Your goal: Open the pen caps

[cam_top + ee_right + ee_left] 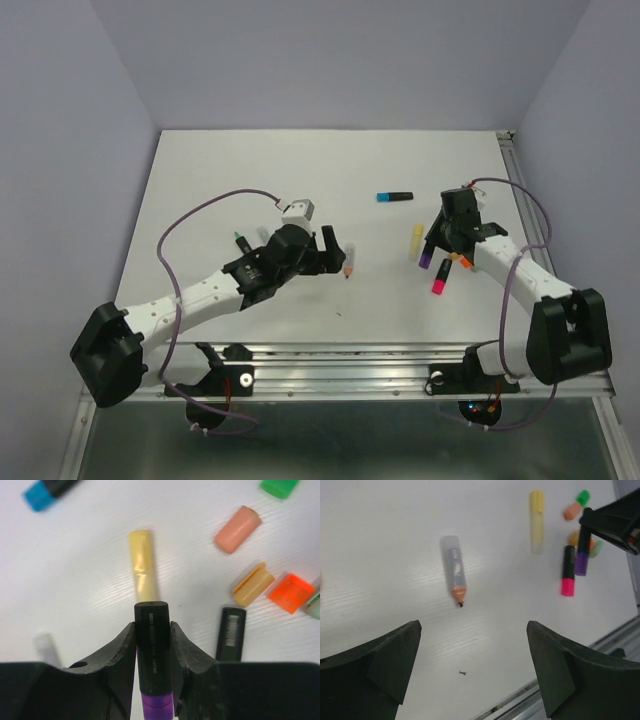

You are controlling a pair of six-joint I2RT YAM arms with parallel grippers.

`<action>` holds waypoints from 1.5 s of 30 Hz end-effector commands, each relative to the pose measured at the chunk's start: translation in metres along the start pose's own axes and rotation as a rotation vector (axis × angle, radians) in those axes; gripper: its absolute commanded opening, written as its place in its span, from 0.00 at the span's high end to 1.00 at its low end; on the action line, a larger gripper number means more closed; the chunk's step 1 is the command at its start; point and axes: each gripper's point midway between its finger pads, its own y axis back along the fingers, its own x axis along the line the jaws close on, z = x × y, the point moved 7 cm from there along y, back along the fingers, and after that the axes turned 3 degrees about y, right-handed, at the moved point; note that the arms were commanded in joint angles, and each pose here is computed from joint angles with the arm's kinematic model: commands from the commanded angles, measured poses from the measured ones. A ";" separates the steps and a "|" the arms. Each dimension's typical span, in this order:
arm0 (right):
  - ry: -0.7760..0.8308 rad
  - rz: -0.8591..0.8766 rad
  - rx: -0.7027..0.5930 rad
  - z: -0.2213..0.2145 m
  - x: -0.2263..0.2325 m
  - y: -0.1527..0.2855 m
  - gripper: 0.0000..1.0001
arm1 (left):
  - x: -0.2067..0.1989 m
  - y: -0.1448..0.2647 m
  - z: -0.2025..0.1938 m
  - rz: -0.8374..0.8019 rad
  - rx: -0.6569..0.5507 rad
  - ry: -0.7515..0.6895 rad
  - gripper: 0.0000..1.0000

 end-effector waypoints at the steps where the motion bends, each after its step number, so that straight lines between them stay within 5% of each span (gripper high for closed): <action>1: 0.015 0.238 -0.059 -0.002 0.025 0.038 0.93 | -0.066 0.015 0.004 -0.403 0.010 -0.055 0.01; 9: -0.115 0.337 -0.090 -0.025 0.032 0.085 0.95 | -0.136 -0.009 -0.015 -0.522 0.073 -0.095 0.01; 19: -0.175 0.405 -0.061 -0.035 0.036 0.102 0.95 | -0.158 -0.044 -0.041 -0.489 0.162 -0.154 0.03; 26: -0.191 0.423 -0.052 -0.039 0.036 0.105 0.95 | -0.160 -0.053 -0.044 -0.481 0.171 -0.163 0.18; 30: -0.183 0.437 -0.047 -0.039 0.038 0.106 0.95 | -0.162 -0.055 -0.047 -0.486 0.187 -0.156 0.35; 41: -0.192 0.495 -0.053 -0.035 0.045 0.112 0.96 | -0.160 -0.058 -0.054 -0.478 0.209 -0.169 0.39; 45: -0.193 0.489 -0.058 -0.033 0.045 0.112 0.96 | -0.161 -0.056 -0.052 -0.486 0.209 -0.168 0.55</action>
